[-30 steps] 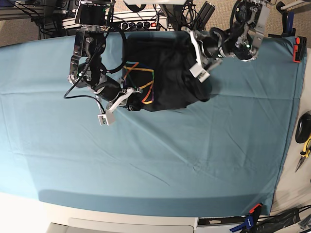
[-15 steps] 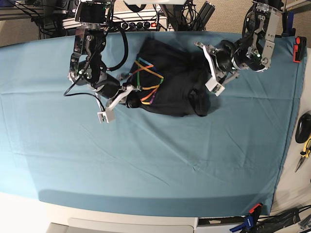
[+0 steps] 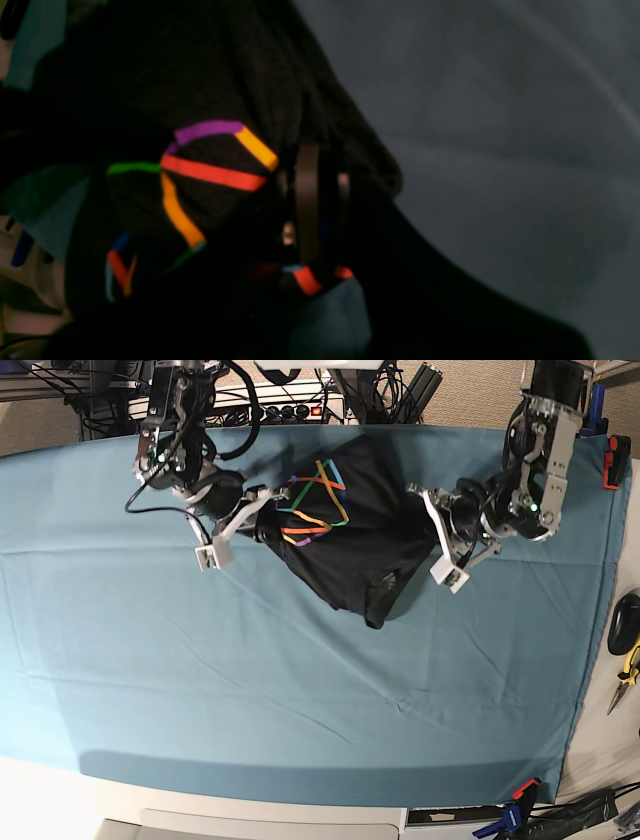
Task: Fold the T-shirt properly
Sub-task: 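Pull and rotate the folded shirt with both grippers to square it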
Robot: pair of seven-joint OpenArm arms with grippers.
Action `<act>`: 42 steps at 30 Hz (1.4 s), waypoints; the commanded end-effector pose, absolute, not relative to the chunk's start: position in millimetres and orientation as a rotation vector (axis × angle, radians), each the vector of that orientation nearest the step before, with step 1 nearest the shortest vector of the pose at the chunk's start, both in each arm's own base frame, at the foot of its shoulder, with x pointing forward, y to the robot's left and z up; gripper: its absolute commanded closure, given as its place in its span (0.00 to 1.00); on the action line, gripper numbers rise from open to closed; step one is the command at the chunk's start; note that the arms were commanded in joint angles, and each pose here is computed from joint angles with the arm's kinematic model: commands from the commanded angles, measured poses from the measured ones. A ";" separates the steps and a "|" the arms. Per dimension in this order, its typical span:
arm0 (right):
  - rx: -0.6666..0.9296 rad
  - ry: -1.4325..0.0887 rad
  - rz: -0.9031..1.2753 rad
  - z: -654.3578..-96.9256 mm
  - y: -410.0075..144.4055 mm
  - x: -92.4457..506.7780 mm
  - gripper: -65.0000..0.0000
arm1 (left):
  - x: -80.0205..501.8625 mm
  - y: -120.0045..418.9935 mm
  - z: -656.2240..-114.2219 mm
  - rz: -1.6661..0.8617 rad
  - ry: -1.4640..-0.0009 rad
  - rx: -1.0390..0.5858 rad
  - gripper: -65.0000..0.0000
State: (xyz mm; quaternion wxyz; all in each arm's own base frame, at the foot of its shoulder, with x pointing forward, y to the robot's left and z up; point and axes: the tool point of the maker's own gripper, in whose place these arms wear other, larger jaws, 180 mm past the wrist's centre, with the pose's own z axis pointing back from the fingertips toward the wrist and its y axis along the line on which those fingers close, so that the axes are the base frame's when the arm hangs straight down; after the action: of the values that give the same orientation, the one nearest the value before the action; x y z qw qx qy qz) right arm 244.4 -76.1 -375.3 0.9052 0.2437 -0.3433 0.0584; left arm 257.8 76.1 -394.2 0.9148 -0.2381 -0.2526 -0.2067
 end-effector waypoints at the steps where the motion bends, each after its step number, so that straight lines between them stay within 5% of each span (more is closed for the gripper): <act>1: 0.515 -0.719 0.124 -371.2 -74.3 242.0 1.00 | 270.4 78.6 -387.2 -0.431 -0.555 -0.474 1.00; 23: 0.649 -0.659 0.106 -375.4 -17.1 217.1 1.00 | 371.8 69.9 -376.2 -0.554 -0.554 -0.374 1.00; 42: 0.495 -0.745 0.040 -374.9 -57.8 244.9 1.00 | 346.5 85.8 -396.9 -0.569 -0.421 -0.352 1.00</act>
State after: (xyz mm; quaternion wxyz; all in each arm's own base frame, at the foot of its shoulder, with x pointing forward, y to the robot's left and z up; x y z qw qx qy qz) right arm 239.7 -56.4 -381.5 0.9060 0.2409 -0.3474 0.0201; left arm 342.8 70.2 -396.9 0.9161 -0.2026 -0.2122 -0.2732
